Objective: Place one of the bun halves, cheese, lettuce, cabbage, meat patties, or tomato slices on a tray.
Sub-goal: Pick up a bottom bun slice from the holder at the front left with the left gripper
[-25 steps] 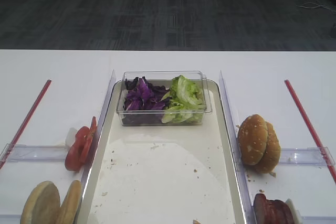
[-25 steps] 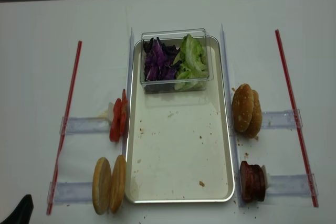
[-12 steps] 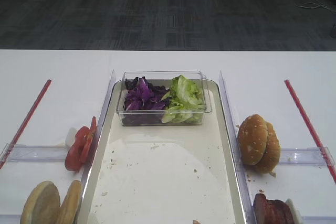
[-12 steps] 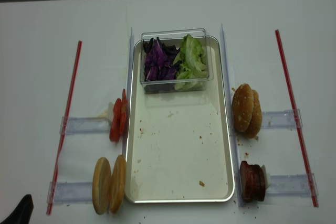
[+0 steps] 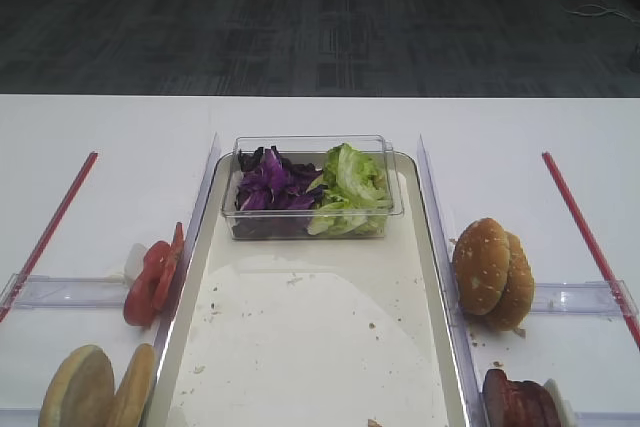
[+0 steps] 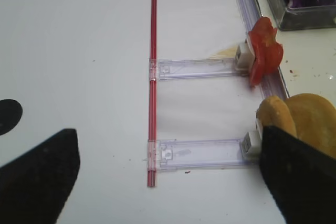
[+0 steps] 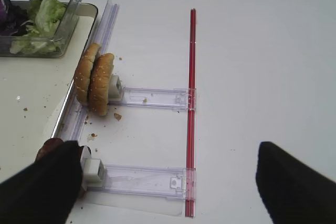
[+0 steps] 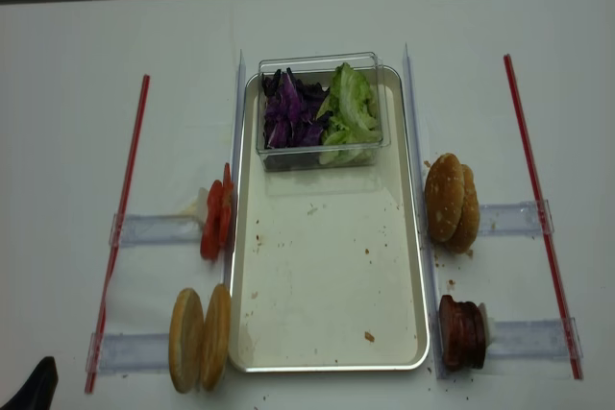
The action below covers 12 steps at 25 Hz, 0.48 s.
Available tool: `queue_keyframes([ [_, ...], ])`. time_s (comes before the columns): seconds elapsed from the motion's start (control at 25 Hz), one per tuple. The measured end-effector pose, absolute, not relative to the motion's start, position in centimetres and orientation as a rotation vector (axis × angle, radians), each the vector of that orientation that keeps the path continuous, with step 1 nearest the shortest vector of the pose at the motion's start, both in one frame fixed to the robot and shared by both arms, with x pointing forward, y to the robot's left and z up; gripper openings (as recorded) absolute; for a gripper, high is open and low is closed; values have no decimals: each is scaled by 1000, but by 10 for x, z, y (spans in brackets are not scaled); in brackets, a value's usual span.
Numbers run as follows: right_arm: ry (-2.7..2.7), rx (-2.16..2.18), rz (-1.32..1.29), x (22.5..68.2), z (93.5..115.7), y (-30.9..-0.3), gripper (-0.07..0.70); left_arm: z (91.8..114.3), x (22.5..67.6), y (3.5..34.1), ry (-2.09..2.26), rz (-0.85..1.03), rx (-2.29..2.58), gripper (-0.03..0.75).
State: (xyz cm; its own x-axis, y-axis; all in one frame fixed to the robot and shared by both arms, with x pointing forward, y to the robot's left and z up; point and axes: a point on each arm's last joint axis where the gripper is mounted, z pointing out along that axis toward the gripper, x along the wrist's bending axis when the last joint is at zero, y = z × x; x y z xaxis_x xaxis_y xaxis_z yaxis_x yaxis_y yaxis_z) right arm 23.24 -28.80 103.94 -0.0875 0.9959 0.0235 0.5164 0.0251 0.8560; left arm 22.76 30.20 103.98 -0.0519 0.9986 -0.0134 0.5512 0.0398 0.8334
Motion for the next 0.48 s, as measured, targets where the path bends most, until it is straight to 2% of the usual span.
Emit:
queue_keyframes([
  [0.48,1674,1554,969,232,1039,-288,661,1040,228,302,1674,889,1585,673],
])
